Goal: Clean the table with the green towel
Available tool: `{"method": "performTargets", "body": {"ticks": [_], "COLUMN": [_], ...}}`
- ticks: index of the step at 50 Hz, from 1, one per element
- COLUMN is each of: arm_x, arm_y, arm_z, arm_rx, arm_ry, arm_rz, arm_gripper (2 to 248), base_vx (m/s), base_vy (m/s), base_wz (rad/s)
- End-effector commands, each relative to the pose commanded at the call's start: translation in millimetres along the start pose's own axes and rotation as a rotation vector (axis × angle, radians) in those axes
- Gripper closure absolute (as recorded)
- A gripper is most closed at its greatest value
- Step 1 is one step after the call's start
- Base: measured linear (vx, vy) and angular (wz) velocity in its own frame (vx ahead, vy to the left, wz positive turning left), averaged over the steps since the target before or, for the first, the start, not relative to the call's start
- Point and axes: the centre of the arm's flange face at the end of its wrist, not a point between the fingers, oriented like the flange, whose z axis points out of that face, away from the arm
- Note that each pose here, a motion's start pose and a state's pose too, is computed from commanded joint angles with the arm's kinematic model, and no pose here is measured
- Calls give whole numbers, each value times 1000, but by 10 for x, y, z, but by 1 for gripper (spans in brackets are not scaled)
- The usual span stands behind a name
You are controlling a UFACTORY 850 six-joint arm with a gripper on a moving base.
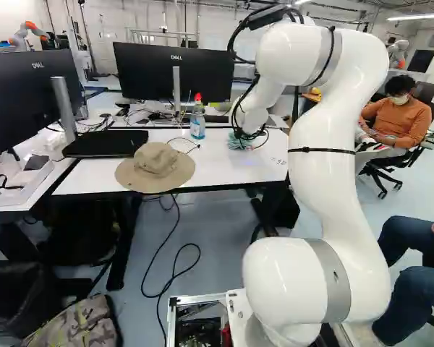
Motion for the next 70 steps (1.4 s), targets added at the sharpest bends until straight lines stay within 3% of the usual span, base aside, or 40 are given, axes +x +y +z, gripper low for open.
{"method": "performTargets", "body": {"ticks": [16, 28, 70], "arm_x": [80, 8, -134], "arm_y": [237, 295, -338], "arm_z": [123, 6, -199], "arm_rx": [-27, -34, 40], "arm_ry": [13, 1, -19], "arm_rz": [22, 28, -35], "arm_gripper": [193, 193, 193], "base_vx": [0, 0, 0], "base_vy": [0, 0, 0], "base_wz": [0, 0, 0]}}
